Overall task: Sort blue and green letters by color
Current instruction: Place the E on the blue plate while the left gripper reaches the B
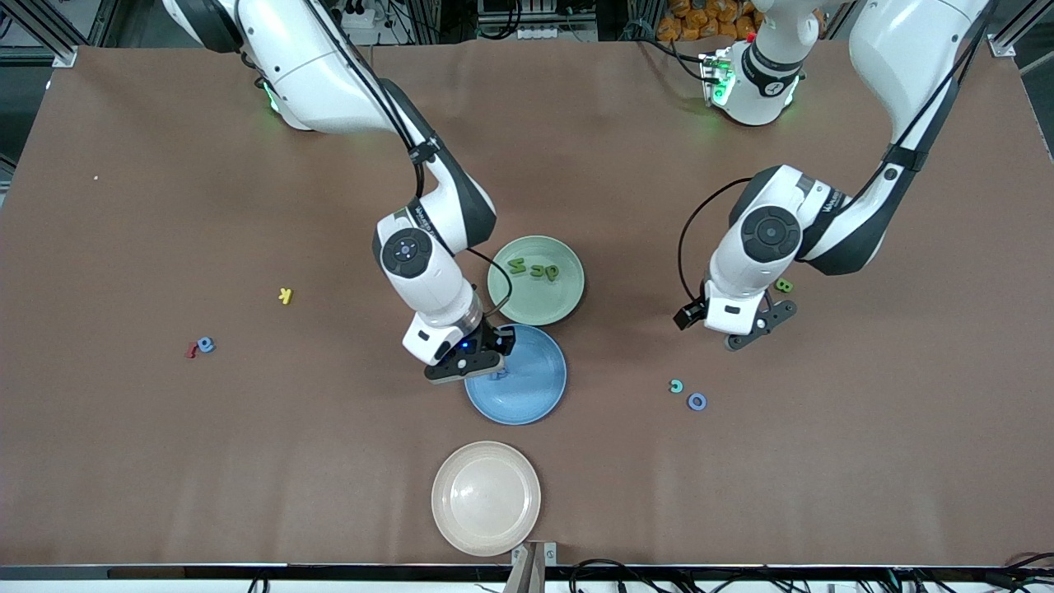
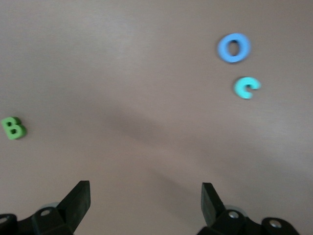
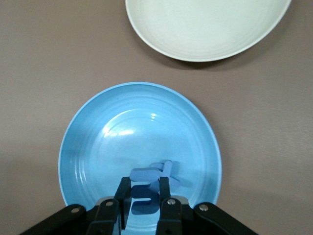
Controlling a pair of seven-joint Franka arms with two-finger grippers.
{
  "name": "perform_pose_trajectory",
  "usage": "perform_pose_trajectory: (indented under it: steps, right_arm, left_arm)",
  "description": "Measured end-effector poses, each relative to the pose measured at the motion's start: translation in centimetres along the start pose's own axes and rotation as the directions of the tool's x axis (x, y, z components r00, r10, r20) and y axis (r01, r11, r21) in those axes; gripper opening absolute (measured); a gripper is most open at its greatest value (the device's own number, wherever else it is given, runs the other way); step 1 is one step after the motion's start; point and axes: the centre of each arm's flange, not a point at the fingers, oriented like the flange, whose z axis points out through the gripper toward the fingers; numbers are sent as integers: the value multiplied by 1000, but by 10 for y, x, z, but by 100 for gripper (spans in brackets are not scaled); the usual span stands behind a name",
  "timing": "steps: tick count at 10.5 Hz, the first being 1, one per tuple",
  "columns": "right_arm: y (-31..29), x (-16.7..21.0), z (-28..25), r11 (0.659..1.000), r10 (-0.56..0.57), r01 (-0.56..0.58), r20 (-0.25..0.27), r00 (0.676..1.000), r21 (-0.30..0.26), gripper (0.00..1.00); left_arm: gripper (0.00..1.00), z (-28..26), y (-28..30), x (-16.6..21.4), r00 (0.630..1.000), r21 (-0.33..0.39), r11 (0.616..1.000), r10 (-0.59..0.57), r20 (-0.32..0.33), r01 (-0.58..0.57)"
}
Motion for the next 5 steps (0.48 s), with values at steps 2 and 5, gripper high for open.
perform_pose_trajectory:
  steps: [2, 5]
  right_arm:
    - [-11, -7, 6, 1000, -8, 8, -2, 1000, 5, 43]
    - [-16, -9, 6, 1000, 0, 0, -1, 1000, 7, 85]
  left_arm:
    - [100, 14, -39, 20, 999, 28, 999, -41, 8, 41]
    - [100, 6, -124, 60, 987, -15, 991, -135, 86, 137]
